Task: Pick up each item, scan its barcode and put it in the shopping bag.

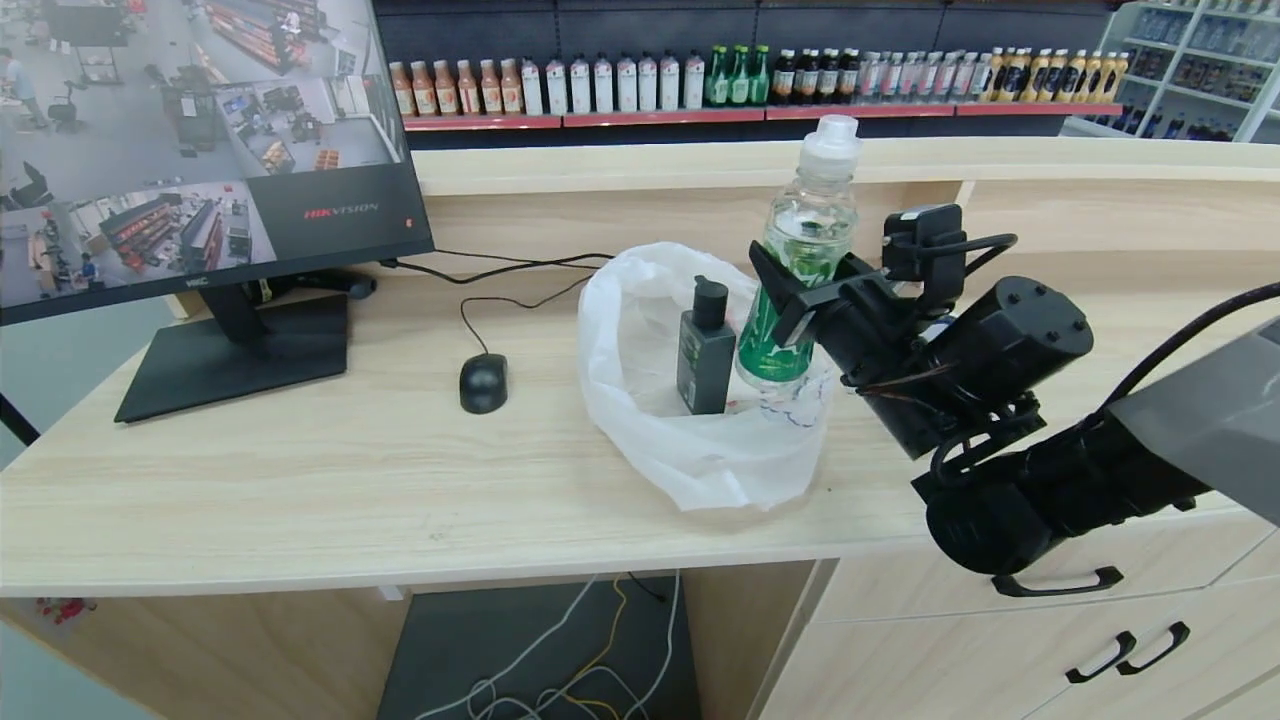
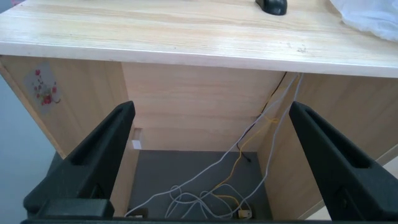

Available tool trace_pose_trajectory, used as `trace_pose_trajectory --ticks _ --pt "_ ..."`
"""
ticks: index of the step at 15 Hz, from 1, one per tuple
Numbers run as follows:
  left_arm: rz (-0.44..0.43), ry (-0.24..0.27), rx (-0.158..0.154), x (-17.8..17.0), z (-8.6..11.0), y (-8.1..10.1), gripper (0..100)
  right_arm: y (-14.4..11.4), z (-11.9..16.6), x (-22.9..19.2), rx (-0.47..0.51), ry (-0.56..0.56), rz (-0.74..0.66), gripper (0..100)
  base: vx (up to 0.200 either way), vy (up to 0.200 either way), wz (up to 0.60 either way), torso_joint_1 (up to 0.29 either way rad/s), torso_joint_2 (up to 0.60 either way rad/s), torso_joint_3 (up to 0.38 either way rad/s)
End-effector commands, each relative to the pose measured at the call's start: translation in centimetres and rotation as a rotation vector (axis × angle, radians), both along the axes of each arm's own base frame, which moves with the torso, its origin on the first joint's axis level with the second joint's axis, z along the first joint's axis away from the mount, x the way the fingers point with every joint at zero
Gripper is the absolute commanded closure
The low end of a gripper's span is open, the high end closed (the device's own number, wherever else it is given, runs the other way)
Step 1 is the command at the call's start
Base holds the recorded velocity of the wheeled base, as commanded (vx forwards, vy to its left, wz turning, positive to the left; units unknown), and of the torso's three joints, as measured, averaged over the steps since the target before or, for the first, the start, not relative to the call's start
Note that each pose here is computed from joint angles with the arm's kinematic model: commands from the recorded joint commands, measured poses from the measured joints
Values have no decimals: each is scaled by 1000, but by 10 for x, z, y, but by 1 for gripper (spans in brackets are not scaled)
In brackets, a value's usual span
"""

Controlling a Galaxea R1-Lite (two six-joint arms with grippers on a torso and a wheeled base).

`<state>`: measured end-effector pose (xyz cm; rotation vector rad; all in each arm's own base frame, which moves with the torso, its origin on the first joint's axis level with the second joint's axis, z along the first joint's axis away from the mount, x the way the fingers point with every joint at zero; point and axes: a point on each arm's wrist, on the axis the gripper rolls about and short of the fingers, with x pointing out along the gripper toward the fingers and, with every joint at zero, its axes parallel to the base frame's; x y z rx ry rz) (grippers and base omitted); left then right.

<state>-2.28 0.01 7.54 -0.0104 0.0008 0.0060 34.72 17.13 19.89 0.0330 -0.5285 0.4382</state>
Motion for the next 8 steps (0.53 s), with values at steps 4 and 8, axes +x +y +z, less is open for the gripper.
trace_pose_trajectory --ticks 4,8 --pt "2 -1 0 0 0 0 0 6 -15 17 4 17 -1 100 0 0 0 0 0 0" --pt "2 -1 0 0 0 0 0 8 -19 22 3 19 -2 100 0 0 0 0 0 0"
